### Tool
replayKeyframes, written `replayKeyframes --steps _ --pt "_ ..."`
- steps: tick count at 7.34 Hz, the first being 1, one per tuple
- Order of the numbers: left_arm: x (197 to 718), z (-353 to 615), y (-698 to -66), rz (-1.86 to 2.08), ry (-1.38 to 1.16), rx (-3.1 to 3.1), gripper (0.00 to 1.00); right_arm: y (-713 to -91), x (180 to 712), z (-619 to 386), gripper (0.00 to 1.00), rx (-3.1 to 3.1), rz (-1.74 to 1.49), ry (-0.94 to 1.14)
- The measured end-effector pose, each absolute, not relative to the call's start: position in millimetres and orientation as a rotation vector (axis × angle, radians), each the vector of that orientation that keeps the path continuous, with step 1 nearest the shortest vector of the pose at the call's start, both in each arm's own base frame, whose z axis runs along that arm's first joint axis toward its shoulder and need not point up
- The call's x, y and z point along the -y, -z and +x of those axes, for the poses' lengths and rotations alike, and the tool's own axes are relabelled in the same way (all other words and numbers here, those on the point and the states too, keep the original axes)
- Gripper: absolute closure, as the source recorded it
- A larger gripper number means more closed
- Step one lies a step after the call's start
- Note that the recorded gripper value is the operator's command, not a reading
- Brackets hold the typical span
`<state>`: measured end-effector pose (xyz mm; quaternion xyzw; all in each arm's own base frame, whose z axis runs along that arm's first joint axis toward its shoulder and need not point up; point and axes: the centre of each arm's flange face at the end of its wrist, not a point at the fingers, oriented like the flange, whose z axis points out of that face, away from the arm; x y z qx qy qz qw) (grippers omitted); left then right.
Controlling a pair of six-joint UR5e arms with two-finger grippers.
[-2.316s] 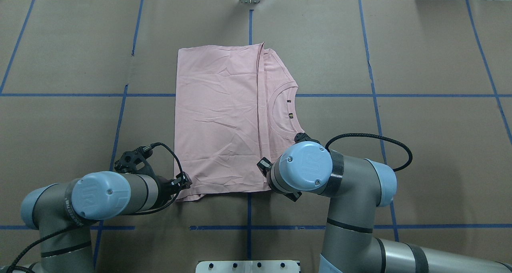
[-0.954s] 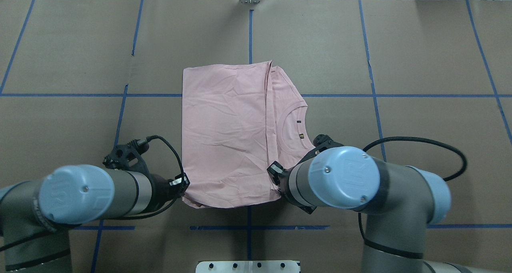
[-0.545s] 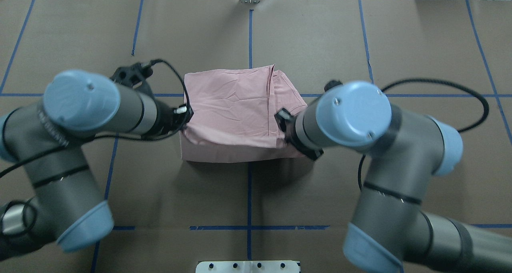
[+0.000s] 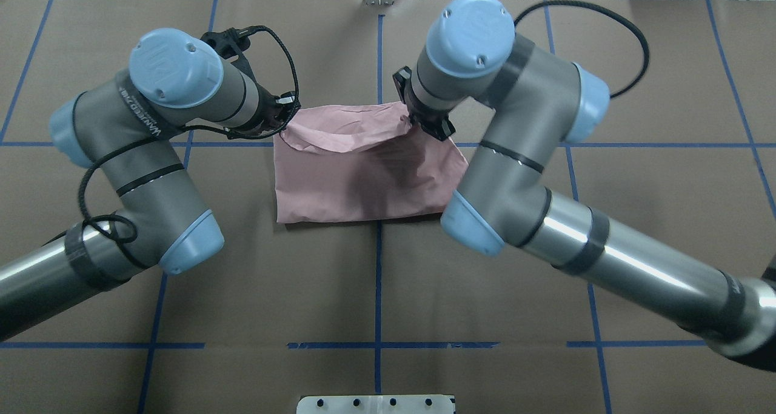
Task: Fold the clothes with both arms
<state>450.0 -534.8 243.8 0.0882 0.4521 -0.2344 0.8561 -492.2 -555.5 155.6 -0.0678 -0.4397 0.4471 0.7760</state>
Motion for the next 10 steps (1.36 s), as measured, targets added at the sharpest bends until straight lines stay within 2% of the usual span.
replayKeyframes --steps 2,3,4,5,6,10 --pt "555 465 -263 0.22 0.498 -0.942 0.97 -168 584 -507 1.0 0.92 -0.149 -0.945" --pt "563 471 -269 0.237 0.485 -0.937 0.64 -177 593 -516 0.7 0.904 -0.144 -0.929" --pt "573 478 -281 0.262 0.467 -0.931 0.44 -191 608 -530 0.01 0.901 -0.135 -0.914" --pt "589 485 -303 0.314 0.448 -0.923 0.27 -212 627 -544 0.0 0.902 -0.112 -0.884" --pt "606 482 -323 0.377 0.422 -0.913 0.22 -228 648 -548 0.0 0.896 -0.077 -0.846" --pt "633 451 -336 0.454 0.375 -0.932 0.2 -254 706 -490 0.0 0.875 0.006 -0.753"
